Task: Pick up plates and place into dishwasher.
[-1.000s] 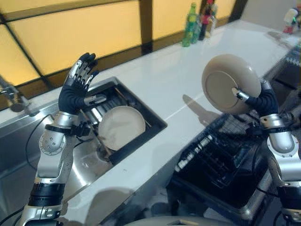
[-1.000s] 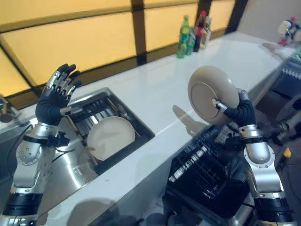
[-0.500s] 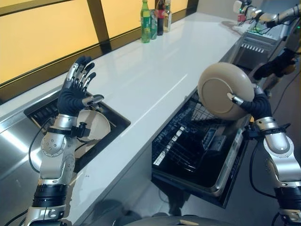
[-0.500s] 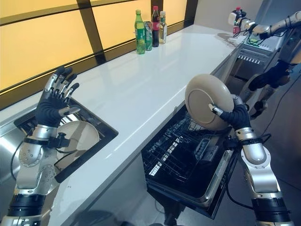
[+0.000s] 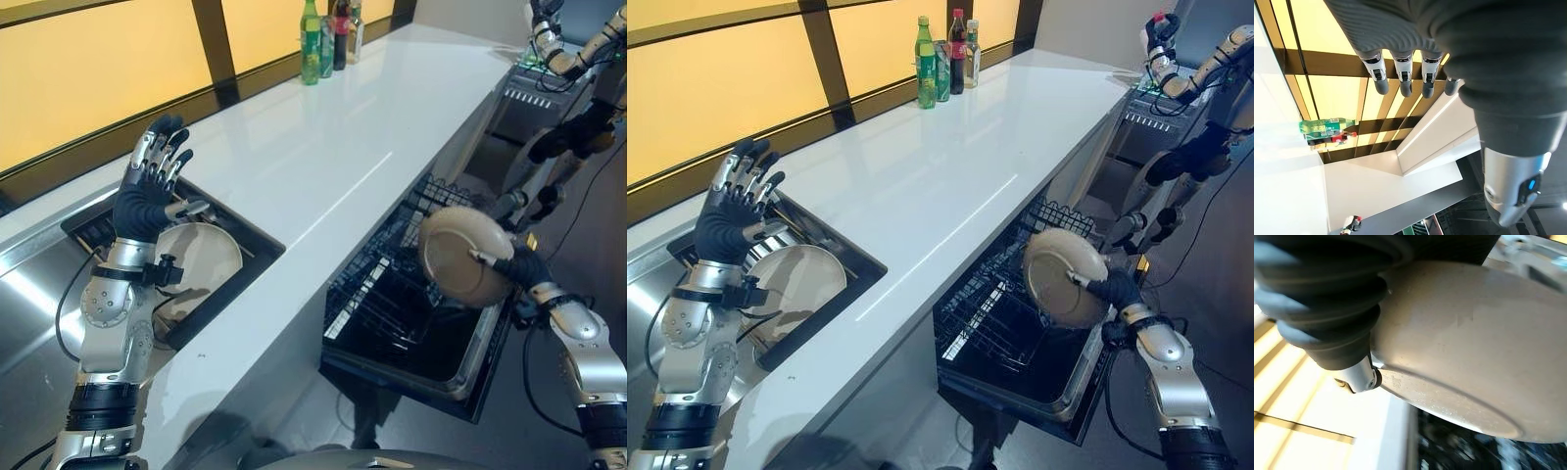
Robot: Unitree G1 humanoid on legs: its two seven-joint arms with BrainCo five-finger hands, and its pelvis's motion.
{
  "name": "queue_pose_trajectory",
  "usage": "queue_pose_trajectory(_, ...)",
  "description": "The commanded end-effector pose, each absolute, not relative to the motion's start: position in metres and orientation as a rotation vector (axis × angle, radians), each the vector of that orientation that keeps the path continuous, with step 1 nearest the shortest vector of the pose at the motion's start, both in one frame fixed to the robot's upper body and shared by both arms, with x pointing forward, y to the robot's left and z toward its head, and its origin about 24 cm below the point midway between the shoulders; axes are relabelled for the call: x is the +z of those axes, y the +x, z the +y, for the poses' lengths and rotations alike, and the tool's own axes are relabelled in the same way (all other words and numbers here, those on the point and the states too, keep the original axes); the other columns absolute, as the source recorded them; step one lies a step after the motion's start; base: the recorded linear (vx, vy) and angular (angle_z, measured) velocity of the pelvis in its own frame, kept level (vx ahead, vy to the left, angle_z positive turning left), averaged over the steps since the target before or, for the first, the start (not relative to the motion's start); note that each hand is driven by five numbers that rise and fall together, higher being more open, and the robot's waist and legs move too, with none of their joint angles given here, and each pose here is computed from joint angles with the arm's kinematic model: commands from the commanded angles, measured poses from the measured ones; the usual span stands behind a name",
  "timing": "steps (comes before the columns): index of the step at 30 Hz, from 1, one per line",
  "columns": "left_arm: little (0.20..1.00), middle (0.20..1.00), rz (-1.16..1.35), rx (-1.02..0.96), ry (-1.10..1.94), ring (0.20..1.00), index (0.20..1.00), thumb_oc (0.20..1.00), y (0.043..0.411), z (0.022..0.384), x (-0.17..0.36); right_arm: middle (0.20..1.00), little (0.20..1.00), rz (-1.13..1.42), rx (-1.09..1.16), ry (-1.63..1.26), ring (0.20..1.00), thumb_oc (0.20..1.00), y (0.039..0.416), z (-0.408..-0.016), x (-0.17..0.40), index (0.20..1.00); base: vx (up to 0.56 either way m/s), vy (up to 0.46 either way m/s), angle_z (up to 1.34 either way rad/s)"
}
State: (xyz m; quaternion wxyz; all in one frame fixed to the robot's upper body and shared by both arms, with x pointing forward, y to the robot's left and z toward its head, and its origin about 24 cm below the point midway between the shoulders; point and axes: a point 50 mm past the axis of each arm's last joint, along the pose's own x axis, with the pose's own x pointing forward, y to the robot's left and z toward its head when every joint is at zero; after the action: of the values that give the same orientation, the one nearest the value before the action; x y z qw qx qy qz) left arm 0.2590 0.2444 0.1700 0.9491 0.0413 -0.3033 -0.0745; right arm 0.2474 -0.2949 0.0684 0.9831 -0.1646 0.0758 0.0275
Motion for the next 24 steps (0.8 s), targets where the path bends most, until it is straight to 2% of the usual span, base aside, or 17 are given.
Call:
queue_pose_trajectory(1,1.0,1.0,-0.645,-0.142,0.135,1.0,1.0,1.0,0.258,0.252,0.176,0.2,0.2,0.038,0.09,-0.319,0.2,0.2,0.26,-0.292,0.092,0.2,0.05,0.01,0.09)
queue_pose_trajectory(13,1.0,1.0,-0.634,-0.196,0.158,1.0,1.0,1.0,0.263,0.246,0.182,0.2,0.2,0.222,0.143,-0.17,0.2,0.2,0.257,-0.286,0.043,0.2,-0.02,-0.012,0.15)
queue_pose_trajectory(24,1.0,1.0,-0.621,-0.232,0.164,1.0,1.0,1.0,0.266,0.237,0.183,0.2,0.2,0.322,0.269,-0.21,0.2,0.2,0.252,-0.277,0.021,0.2,0.0,-0.001,0.01)
